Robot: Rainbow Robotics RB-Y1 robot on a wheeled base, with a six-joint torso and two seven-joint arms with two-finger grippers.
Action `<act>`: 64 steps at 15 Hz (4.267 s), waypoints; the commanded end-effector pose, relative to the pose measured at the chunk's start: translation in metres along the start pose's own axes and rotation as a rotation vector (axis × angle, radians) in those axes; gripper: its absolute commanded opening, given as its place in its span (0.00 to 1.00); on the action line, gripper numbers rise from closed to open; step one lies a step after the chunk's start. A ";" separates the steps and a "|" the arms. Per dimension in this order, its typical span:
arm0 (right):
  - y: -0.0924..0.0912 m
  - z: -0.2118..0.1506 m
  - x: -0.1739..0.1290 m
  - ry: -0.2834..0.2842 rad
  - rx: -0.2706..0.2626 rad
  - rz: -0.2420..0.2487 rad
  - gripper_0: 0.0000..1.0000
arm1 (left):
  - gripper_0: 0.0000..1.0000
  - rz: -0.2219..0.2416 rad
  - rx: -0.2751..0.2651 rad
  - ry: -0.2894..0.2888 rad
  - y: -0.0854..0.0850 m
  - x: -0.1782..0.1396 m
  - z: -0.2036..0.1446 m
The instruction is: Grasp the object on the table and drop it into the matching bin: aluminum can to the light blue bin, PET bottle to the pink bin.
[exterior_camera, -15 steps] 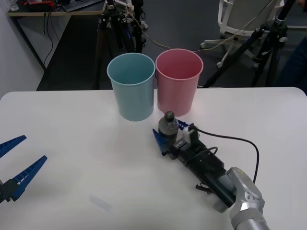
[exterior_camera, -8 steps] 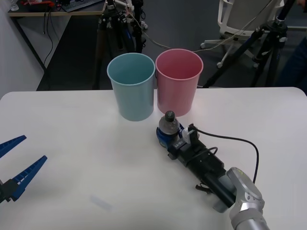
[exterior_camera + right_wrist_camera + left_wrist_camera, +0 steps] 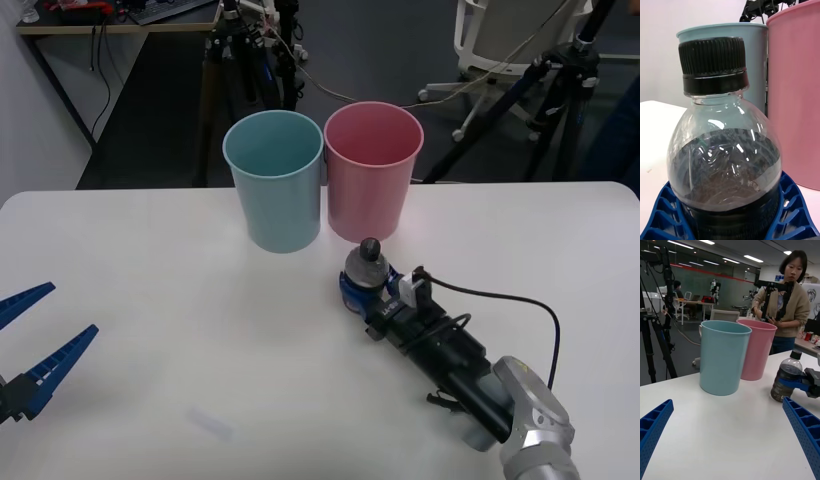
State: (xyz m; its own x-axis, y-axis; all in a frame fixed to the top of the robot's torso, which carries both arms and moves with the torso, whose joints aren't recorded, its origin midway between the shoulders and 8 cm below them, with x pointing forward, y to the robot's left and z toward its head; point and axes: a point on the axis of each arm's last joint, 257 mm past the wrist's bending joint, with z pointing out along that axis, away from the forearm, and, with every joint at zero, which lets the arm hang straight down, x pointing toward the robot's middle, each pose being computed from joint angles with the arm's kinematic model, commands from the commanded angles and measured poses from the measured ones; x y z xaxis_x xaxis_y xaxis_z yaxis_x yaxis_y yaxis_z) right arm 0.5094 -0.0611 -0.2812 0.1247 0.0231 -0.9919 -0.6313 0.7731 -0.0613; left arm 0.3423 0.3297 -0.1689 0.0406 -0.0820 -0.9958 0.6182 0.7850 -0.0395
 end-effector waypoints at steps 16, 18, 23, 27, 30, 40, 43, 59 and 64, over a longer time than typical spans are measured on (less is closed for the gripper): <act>-0.052 -0.202 -0.142 0.077 0.021 0.056 0.00 | 1.00 0.000 0.000 0.000 0.000 0.000 0.000; -0.052 -0.201 -0.169 0.075 0.010 0.074 0.00 | 1.00 0.000 0.000 0.000 0.000 0.000 0.000; -0.060 -0.179 -0.230 0.072 -0.005 0.102 0.00 | 1.00 0.000 0.000 0.000 0.000 0.000 0.000; -0.076 -0.152 -0.275 0.073 0.005 0.108 0.00 | 1.00 0.000 0.000 0.000 0.000 0.000 0.000; -0.095 -0.126 -0.304 0.062 0.036 0.092 0.00 | 1.00 0.000 0.000 0.000 0.000 0.000 0.000; -0.126 0.003 -0.322 0.049 0.003 0.123 0.00 | 1.00 0.000 0.000 0.000 0.000 0.000 0.000; -0.134 0.034 -0.312 0.061 0.012 0.137 0.00 | 1.00 0.000 0.000 0.000 0.000 0.000 0.000; -0.129 0.126 -0.274 0.058 0.075 0.137 0.00 | 1.00 0.000 0.000 0.000 0.000 0.000 0.000; -0.116 0.135 -0.267 0.058 0.060 0.123 0.00 | 1.00 0.000 0.000 0.000 0.000 0.000 0.000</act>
State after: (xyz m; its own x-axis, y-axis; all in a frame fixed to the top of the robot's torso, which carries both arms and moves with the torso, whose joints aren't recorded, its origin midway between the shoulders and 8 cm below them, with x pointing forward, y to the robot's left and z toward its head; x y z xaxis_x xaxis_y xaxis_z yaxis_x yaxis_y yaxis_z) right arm 0.6518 -0.0722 0.0063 -0.0005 0.0898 -0.9960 -0.5929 0.8020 0.0726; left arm 0.3423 0.3297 -0.1689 0.0406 -0.0820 -0.9958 0.6182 0.7850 -0.0394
